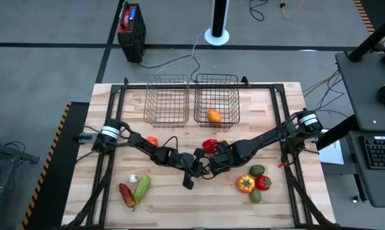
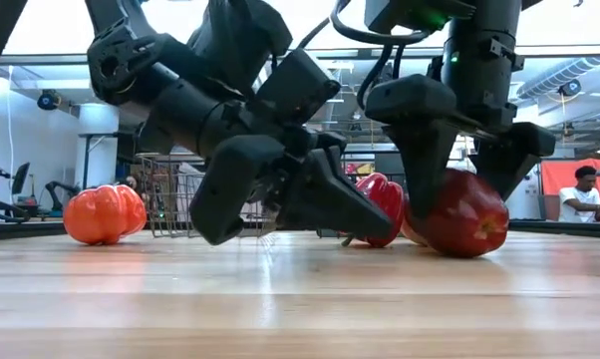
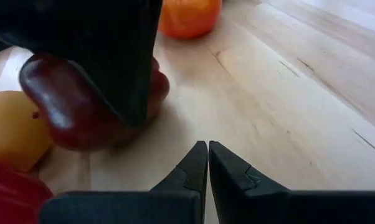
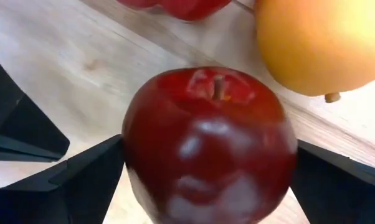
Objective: Sort produce into baskets
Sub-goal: Put the red apple into the silver wire basket
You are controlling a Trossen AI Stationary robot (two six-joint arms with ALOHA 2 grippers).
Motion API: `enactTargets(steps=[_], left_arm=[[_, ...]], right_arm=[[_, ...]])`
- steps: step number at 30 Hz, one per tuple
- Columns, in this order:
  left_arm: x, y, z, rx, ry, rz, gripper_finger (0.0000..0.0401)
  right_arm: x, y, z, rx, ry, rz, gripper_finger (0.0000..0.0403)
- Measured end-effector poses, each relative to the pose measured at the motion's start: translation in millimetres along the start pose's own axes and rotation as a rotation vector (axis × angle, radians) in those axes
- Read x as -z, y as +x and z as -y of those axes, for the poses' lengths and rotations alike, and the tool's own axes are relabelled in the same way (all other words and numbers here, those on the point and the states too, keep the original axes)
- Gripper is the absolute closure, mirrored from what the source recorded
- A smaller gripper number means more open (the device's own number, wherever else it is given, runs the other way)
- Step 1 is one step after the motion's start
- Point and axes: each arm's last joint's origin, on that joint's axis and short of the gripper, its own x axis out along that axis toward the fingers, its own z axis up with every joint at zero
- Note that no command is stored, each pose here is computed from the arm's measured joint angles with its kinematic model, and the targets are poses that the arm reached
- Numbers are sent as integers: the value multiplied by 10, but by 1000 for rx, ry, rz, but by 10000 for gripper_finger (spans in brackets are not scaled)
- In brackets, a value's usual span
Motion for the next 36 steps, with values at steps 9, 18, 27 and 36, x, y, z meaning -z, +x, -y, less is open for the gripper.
enactTargets(steps=[9,18,27,36], left_arm=[[50,-119,12,8,-3,-31,401],[34,-550,4,0,-32,-11,401],[-66,-1141,-28,-33,-132,137,401],[-102,-1692,-35,-89,-243,565,401]], right_arm=[[4,9,14,13,-10,21,36],[49,-7,11,15,-49,34,49],[224,-308,-34,-86,-189,160,46],[259,-654,-312,-299,-542,595,45]])
